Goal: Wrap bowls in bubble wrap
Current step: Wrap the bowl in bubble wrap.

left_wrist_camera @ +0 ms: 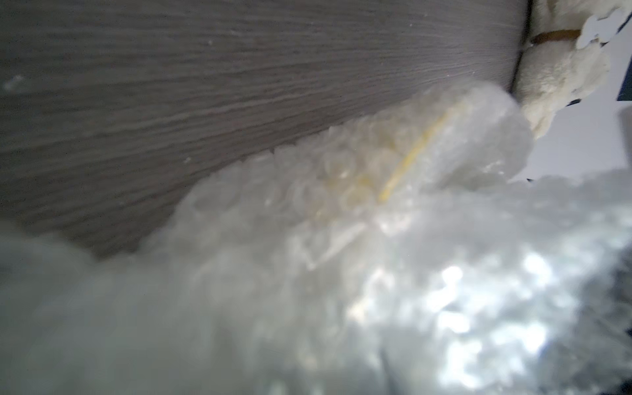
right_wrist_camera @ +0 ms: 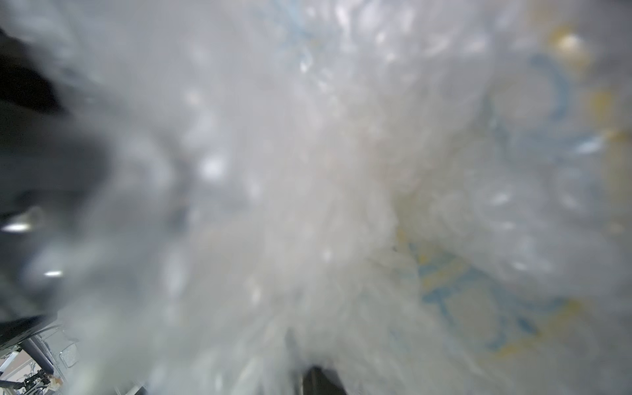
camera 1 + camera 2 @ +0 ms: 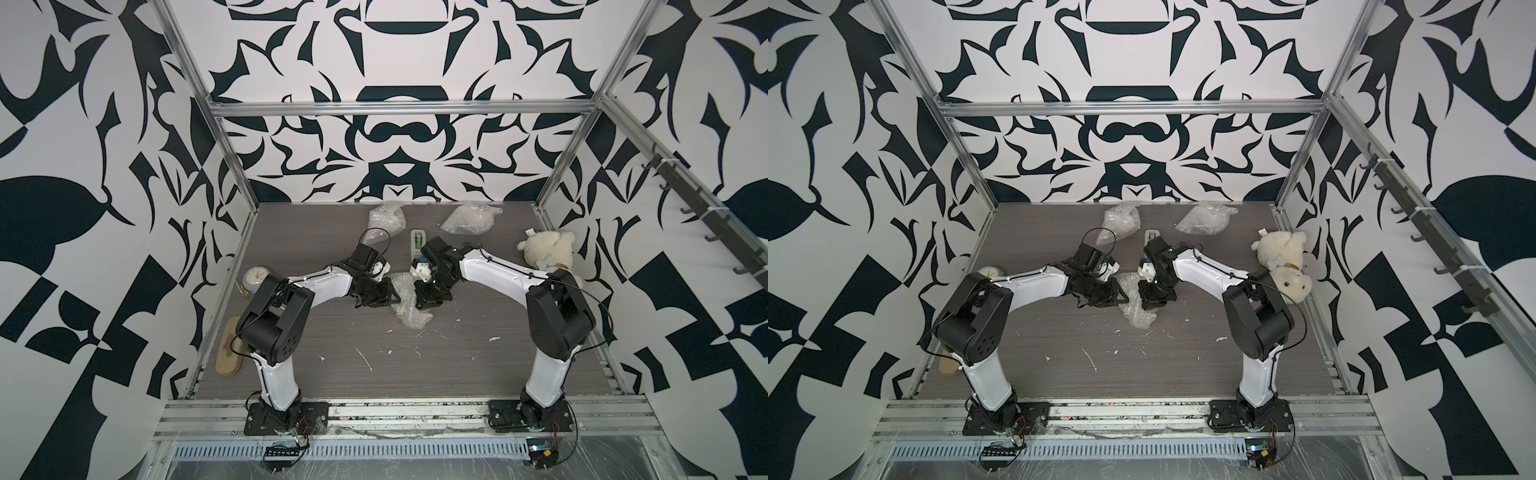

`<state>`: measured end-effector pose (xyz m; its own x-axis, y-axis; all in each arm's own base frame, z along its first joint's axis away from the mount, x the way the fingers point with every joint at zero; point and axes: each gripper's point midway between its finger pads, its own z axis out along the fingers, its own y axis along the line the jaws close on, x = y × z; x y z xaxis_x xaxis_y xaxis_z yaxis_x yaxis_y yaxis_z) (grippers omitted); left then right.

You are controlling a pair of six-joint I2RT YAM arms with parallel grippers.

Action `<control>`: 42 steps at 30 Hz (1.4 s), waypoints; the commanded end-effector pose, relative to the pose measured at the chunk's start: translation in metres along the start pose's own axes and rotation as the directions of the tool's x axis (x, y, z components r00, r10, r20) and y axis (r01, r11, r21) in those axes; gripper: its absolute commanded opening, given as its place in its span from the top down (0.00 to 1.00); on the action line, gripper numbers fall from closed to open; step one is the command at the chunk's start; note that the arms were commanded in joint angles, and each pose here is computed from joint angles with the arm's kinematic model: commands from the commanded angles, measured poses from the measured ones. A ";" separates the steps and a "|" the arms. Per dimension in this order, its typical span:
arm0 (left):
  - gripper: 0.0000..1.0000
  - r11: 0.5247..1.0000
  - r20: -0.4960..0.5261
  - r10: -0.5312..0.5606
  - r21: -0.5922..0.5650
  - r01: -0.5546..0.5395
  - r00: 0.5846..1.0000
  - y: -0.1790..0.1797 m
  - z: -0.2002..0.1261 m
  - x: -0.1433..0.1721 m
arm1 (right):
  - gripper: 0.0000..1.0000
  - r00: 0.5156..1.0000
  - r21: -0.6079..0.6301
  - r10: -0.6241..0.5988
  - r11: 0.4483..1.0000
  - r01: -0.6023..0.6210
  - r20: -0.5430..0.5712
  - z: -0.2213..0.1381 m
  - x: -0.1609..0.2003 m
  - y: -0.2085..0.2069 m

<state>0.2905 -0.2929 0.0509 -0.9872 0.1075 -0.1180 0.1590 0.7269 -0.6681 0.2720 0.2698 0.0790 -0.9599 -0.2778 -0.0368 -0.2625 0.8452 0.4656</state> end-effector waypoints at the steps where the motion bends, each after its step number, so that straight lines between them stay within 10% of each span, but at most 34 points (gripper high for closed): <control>1: 0.75 0.997 -0.023 0.010 -0.076 -0.011 1.000 0.016 0.003 0.005 | 0.89 0.997 -0.009 -0.035 0.999 0.036 0.064 -0.030 -0.004 0.012; 25: 0.74 0.991 0.068 0.060 -0.123 -0.051 0.996 0.001 -0.014 -0.027 | 0.70 0.983 0.063 -0.100 0.994 0.091 0.155 -0.118 0.026 0.005; 33: 0.74 0.990 0.064 0.054 -0.131 -0.045 0.996 0.004 -0.012 -0.027 | 0.67 0.972 0.027 -0.231 0.973 0.230 0.037 -0.090 0.037 0.035; 42: 0.73 0.992 0.071 0.050 -0.123 -0.041 0.996 0.000 -0.012 -0.031 | 0.41 0.978 0.060 -0.206 0.977 0.204 0.017 -0.086 0.073 0.020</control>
<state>0.3170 -0.2851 0.0597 -0.9747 0.0914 -0.2039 0.1941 0.7984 -0.5700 0.2168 0.2342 0.1530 -0.8816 -0.4530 -0.1326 -0.4666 0.7937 0.3902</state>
